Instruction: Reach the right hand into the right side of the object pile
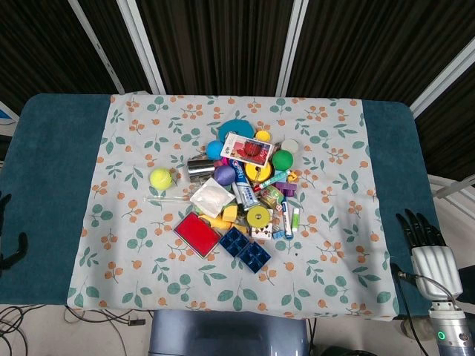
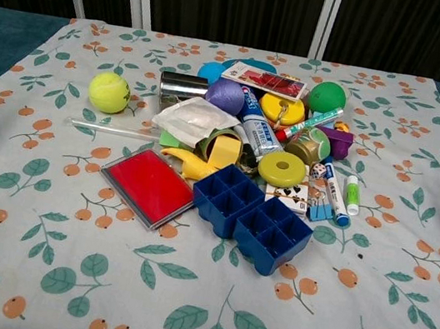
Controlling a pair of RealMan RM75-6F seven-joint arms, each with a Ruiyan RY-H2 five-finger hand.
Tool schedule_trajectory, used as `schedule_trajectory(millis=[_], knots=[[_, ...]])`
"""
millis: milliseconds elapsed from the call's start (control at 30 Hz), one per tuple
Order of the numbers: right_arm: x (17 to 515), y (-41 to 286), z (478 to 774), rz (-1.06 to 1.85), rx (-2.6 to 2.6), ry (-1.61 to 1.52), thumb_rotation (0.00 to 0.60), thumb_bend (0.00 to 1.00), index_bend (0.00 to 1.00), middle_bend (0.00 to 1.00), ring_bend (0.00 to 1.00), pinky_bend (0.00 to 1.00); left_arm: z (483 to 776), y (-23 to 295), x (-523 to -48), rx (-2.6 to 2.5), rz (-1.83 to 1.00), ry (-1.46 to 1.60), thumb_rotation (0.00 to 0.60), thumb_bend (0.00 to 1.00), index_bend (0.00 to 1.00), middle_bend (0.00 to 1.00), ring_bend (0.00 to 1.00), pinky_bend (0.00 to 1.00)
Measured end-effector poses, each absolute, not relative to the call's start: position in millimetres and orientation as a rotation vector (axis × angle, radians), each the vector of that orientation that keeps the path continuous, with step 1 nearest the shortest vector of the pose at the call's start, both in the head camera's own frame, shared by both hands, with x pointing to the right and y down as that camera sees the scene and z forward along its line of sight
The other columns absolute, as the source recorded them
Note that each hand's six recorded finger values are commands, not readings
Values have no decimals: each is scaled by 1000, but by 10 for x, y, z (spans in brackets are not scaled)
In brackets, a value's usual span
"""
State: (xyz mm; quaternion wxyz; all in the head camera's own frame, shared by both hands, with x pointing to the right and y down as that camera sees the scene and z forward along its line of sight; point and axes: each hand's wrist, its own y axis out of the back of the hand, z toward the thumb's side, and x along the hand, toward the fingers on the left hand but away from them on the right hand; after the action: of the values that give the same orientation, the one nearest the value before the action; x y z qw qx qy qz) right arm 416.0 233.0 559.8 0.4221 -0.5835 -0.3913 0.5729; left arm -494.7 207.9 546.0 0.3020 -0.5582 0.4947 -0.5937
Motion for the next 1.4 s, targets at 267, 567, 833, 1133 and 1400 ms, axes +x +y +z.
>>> schedule_trajectory(millis=[267,567,833,1133,1400], knots=[[4148,2337,5607,1434,-1483,-979,600,193,34,56,73,208,5461,2090,-4947,-1476,-1580,1307,600,490,28,0,0,0],[4190,2315,5587,1435,-1489,-1003,600,192,33,56,68,208,5463,2089,-4931,-1473,-1573,1311,600,490,28,0,0,0],[4196,2306,5568,1423,-1497,-1022,600,178,33,56,68,208,5463,2095,-4936,-1472,-1576,1312,600,490,28,0,0,0],[4183,2282,5654,1430,-1567,-1013,600,178,35,59,68,208,5433,2088,-4946,-1462,-1571,1327,600,490,28,0,0,0],[4039,1830,5708,1392,-1665,-934,600,178,35,78,72,208,5463,2101,-4916,-1468,-1578,1313,600,490,28,0,0,0]])
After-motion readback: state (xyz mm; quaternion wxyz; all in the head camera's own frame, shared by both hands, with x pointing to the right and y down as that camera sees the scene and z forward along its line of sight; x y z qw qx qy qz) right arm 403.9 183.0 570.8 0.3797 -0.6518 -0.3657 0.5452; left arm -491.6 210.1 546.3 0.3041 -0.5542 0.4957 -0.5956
